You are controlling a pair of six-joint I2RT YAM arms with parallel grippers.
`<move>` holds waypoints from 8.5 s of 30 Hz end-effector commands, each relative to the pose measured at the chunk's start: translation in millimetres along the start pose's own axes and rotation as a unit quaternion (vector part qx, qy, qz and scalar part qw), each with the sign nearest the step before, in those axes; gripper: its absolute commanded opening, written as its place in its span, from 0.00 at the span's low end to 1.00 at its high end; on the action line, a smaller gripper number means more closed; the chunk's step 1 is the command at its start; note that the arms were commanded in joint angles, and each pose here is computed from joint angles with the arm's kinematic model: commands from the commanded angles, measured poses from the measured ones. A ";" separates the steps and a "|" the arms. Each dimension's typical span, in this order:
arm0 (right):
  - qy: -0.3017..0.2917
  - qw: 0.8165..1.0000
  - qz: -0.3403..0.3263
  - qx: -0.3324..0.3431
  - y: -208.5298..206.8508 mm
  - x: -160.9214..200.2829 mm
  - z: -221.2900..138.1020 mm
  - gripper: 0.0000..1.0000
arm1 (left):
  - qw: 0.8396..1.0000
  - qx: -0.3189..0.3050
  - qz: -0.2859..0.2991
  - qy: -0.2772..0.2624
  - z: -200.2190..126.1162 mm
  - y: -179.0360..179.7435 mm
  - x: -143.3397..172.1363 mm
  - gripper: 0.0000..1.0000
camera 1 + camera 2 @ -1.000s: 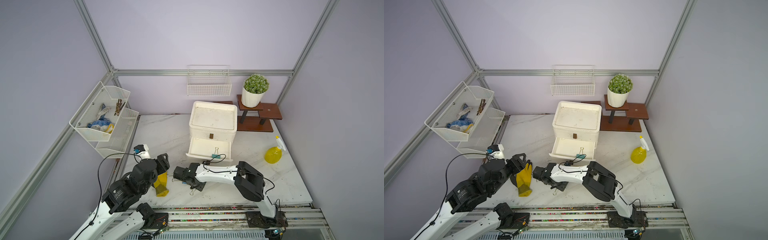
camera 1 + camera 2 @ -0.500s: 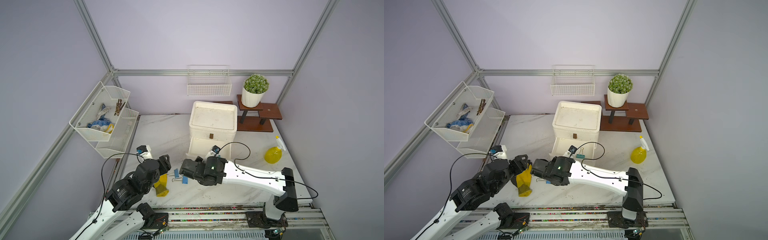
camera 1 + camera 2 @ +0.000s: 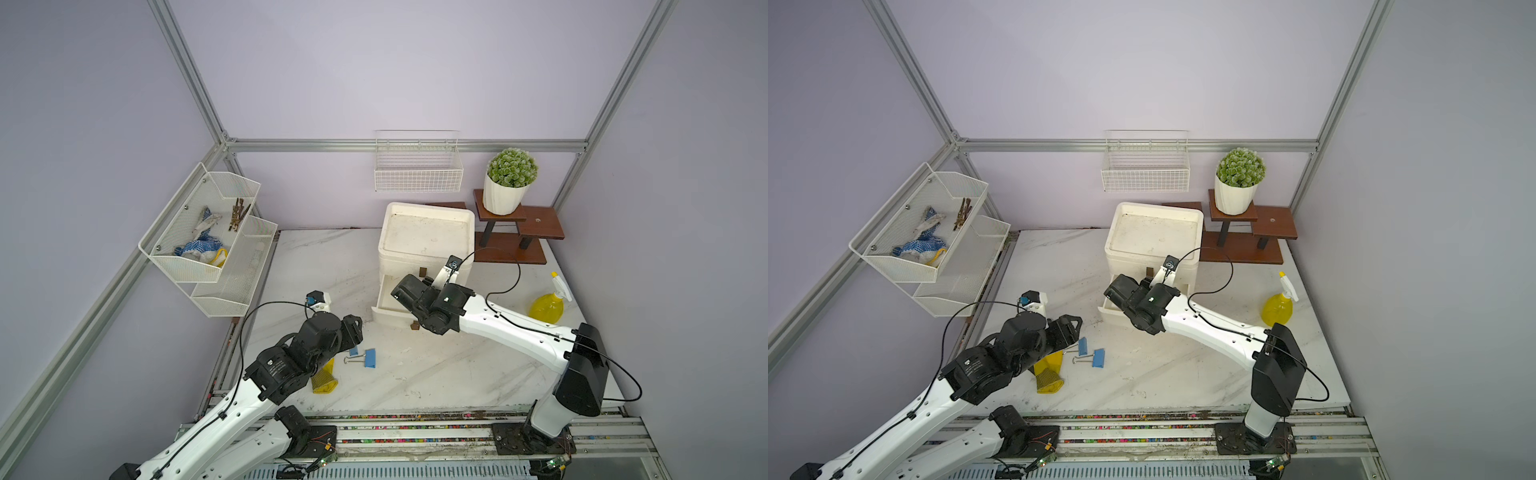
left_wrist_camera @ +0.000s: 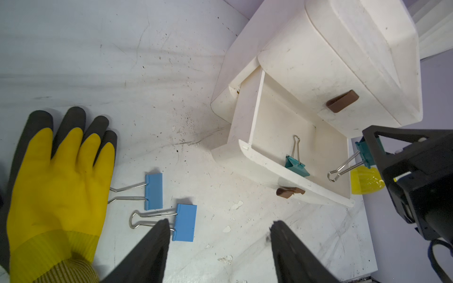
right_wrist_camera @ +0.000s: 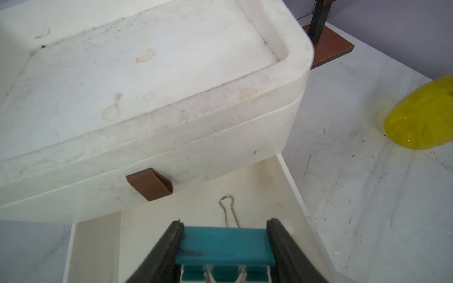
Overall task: Put the binder clips in the drawer according to color
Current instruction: Place the binder clip in the drawer, then close the drawer in the storage box, then open the drawer in the storage box, then pick up the binder clip at the center of the board.
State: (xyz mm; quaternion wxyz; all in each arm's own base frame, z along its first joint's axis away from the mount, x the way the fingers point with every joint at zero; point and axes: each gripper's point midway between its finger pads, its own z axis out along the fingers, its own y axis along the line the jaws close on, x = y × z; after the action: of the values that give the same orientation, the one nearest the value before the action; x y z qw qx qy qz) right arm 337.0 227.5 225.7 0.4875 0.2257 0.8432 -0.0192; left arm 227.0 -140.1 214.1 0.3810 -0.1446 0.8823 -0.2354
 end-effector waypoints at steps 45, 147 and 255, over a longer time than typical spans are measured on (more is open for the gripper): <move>0.040 0.998 0.008 -0.040 -109.7 -71.9 -42.2 0.76 | 0.988 0.028 0.154 0.017 109.7 -129.2 96.7 0.52; 0.075 0.995 0.052 -0.049 -145.2 -25.7 -34.9 0.75 | 0.987 -0.003 0.072 -0.143 238.9 -96.8 42.0 0.61; 0.193 0.954 -0.033 -0.228 -116.9 11.6 -59.8 0.73 | 0.952 -0.235 -0.182 0.067 17.3 56.7 84.5 0.89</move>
State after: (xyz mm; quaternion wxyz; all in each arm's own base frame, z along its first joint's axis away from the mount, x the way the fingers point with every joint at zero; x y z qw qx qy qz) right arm 246.7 140.0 219.8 0.3653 0.0983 0.9064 0.1877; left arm 212.6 -150.4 148.1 0.3241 -0.2968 0.8916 -0.1088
